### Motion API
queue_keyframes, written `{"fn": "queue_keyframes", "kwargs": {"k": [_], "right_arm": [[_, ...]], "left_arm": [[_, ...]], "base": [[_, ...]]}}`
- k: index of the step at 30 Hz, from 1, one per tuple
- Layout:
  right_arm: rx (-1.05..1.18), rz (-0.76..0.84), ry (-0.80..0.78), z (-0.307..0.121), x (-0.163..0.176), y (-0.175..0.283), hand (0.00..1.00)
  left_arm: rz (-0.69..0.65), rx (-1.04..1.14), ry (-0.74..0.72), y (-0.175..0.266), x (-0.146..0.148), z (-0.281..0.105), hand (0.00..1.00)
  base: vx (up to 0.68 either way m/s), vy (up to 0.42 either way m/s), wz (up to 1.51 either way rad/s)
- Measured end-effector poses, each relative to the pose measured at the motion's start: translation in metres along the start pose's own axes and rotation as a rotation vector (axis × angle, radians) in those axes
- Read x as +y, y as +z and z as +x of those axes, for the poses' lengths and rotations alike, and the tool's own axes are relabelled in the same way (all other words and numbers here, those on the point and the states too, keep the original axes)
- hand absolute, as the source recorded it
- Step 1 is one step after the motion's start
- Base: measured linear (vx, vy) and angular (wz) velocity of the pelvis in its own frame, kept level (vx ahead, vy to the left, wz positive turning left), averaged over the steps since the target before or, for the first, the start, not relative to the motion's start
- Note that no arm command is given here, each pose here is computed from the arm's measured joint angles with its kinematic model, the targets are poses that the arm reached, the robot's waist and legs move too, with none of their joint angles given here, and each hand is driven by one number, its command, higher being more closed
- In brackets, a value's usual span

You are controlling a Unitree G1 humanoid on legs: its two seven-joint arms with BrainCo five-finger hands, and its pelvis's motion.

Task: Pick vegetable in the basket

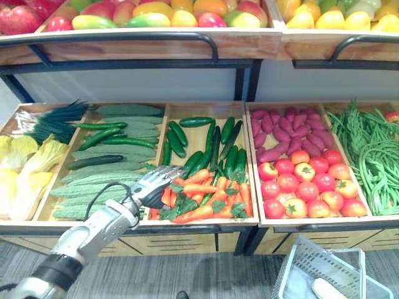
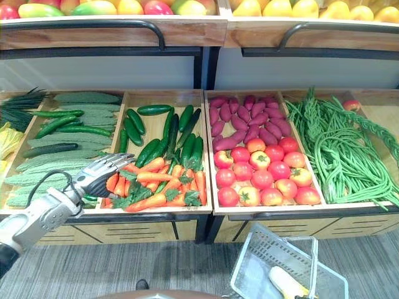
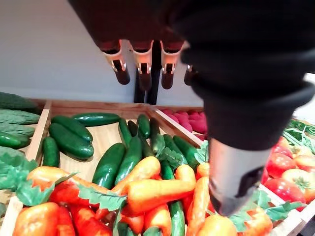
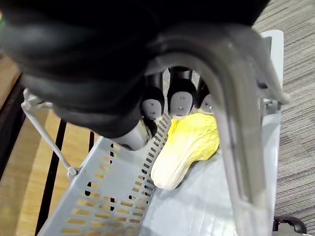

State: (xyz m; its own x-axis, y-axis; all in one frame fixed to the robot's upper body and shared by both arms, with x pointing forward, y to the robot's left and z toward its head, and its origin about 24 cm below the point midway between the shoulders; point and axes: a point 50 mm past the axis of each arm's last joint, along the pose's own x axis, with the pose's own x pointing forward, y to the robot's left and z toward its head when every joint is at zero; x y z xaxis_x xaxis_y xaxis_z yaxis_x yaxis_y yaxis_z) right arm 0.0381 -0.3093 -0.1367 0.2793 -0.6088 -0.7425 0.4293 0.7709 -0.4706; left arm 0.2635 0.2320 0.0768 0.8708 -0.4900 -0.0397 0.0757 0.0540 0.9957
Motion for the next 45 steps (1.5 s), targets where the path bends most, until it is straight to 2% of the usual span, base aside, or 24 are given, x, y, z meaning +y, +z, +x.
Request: {"fn": "queue_keyframes", "kwargs": {"k": [15,31,45], "right_arm": [[-0.077,-0.024,0.039,-0.002,0.011,0.015,1.0],[-0.221,0.043,0.013,0.003,0.012,0.065,1.0],[-0.239,0.046,-0.001,0.004,0.009,0.071,1.0]], "left_arm": [[0.001,0.132,0.026,-0.009,-0.009,0.036,0.0],[-0.01,0.125,0.199,0.002,0.032,0.084,0.0],[0.011,0.122,0.209,0.004,0.043,0.1,0.0]], "base": [[-0.03,0.006,-0.04],[0.01,-0.004,-0.07],[-0.01,0.002,-0.05]]}}
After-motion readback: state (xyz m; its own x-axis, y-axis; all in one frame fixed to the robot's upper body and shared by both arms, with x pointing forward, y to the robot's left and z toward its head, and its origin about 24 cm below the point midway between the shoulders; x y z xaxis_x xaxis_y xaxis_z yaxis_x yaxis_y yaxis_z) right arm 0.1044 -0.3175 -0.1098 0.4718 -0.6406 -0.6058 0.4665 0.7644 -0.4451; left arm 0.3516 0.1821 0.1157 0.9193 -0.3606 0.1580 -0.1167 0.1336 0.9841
